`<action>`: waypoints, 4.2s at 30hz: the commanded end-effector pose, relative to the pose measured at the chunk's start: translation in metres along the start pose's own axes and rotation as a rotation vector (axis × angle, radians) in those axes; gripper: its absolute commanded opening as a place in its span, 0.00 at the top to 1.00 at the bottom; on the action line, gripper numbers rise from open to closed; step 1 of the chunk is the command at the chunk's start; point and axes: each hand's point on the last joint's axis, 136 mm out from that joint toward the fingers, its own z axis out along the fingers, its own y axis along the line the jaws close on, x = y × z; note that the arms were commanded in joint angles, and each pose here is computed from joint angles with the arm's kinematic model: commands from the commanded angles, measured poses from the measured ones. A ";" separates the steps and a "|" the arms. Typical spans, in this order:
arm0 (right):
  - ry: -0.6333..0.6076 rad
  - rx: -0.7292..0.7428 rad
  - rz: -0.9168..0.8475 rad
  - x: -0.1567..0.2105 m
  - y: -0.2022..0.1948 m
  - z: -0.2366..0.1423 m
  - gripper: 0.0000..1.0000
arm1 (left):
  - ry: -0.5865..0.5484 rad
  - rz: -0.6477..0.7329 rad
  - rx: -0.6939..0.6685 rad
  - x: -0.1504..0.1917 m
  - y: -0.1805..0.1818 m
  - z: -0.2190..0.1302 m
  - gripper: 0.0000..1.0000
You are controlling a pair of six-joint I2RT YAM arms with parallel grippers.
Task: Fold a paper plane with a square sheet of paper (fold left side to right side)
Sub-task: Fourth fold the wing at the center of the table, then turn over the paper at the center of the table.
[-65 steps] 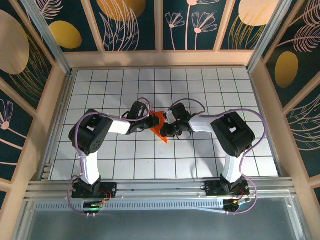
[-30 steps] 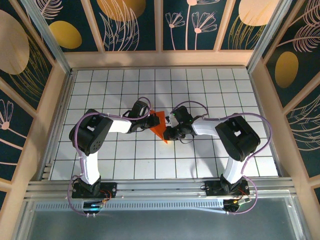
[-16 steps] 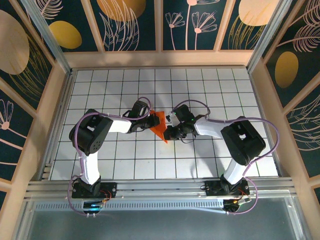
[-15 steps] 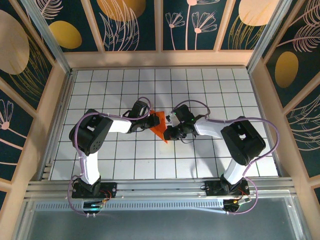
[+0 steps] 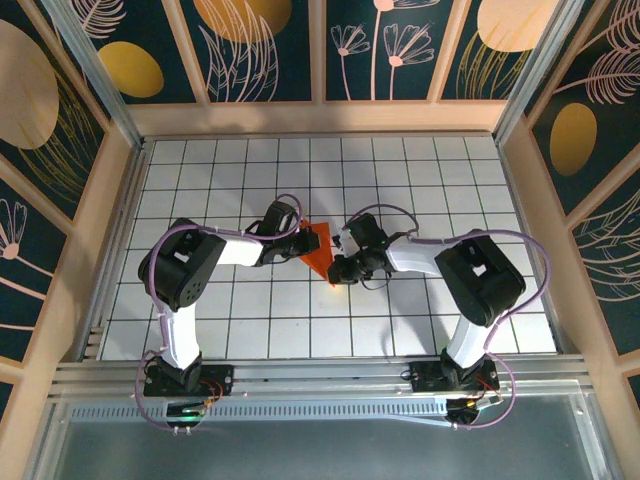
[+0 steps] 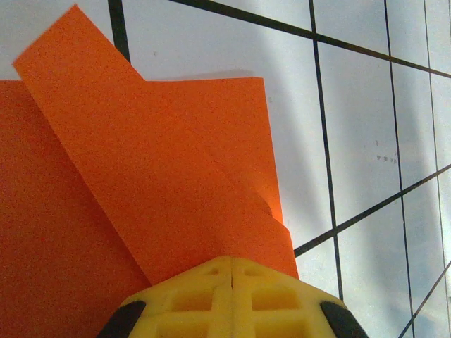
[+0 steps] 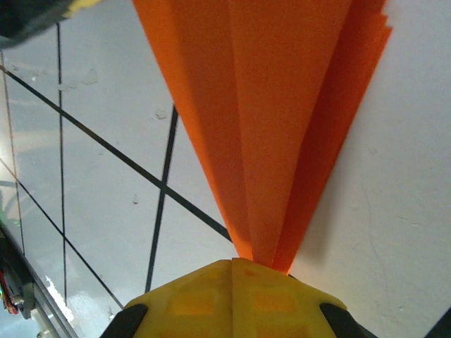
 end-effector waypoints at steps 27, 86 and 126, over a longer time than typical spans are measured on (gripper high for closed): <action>0.076 0.034 0.085 0.061 -0.028 -0.009 1.00 | 0.095 -0.078 -0.230 0.036 0.067 0.007 1.00; -0.482 -0.372 -0.365 -0.095 0.087 -0.123 1.00 | -0.564 -0.152 0.394 -0.038 -0.046 -0.211 0.15; -0.374 -0.607 -0.419 -0.077 0.141 -0.130 1.00 | -0.333 -0.022 0.802 -0.034 -0.117 -0.192 0.82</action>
